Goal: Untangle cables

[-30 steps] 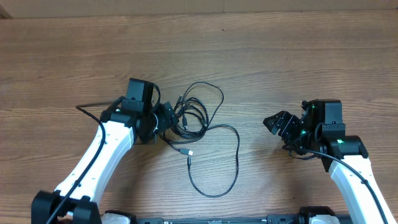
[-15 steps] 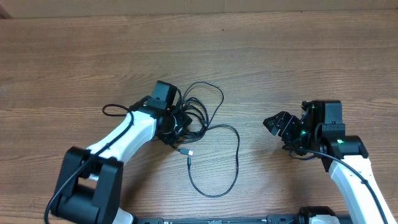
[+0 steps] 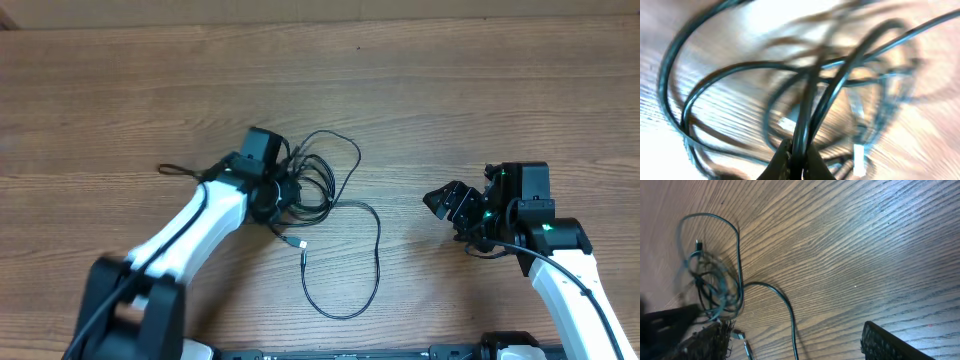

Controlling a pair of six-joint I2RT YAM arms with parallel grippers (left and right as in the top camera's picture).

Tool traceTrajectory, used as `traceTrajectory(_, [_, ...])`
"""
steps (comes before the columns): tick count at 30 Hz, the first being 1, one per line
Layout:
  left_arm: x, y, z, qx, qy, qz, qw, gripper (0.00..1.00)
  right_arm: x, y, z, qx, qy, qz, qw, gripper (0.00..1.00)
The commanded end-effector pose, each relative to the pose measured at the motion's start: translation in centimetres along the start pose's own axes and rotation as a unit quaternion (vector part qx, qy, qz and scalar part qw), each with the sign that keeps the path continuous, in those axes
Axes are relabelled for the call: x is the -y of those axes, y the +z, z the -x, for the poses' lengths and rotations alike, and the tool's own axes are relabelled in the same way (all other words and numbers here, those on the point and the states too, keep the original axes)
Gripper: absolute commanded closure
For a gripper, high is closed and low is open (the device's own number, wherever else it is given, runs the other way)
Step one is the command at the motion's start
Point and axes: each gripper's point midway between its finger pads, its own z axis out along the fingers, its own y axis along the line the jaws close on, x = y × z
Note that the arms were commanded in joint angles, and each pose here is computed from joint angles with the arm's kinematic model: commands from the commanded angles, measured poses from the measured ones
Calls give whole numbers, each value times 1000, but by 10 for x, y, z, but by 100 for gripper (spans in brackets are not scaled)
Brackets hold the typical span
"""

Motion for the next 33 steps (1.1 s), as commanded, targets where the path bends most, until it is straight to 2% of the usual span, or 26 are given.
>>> traceTrajectory(1, [55, -75, 15, 76, 136, -104, 982, 96, 2, 1, -1, 1, -4, -4, 1000, 18])
traceTrajectory(5, [73, -135, 3, 113, 207, -175, 956, 96, 1, 1, -2, -2, 2, -1, 1000, 18])
traceTrajectory(10, [69, -175, -8, 143, 239, -200, 940, 96, -34, -1, -25, -65, -14, 92, 994, 19])
traceTrajectory(14, [65, -180, -17, 135, 267, -202, 933, 96, -55, 0, -31, -69, -51, 121, 989, 16])
traceTrajectory(21, [78, -185, -53, 79, 390, -264, 879, 96, -117, 1, -71, -97, -176, 211, 957, 14])
traceTrajectory(27, [73, -184, -66, 44, 393, -272, 877, 96, -135, 23, -101, -93, -245, 195, 945, 15])
traceTrajectory(28, [74, -185, -70, 37, 401, -279, 872, 96, -134, 30, -103, -87, -252, 181, 947, 18])
traceTrajectory(29, [75, -186, -74, 31, 410, -287, 865, 96, -131, 37, -105, -82, -257, 164, 949, 24])
traceTrajectory(31, [76, -188, -79, 25, 425, -298, 855, 96, -120, 52, -104, -70, -241, 120, 960, 43])
traceTrajectory(33, [76, -188, -79, 25, 425, -297, 855, 96, -103, 66, -98, -58, -193, 65, 977, 59])
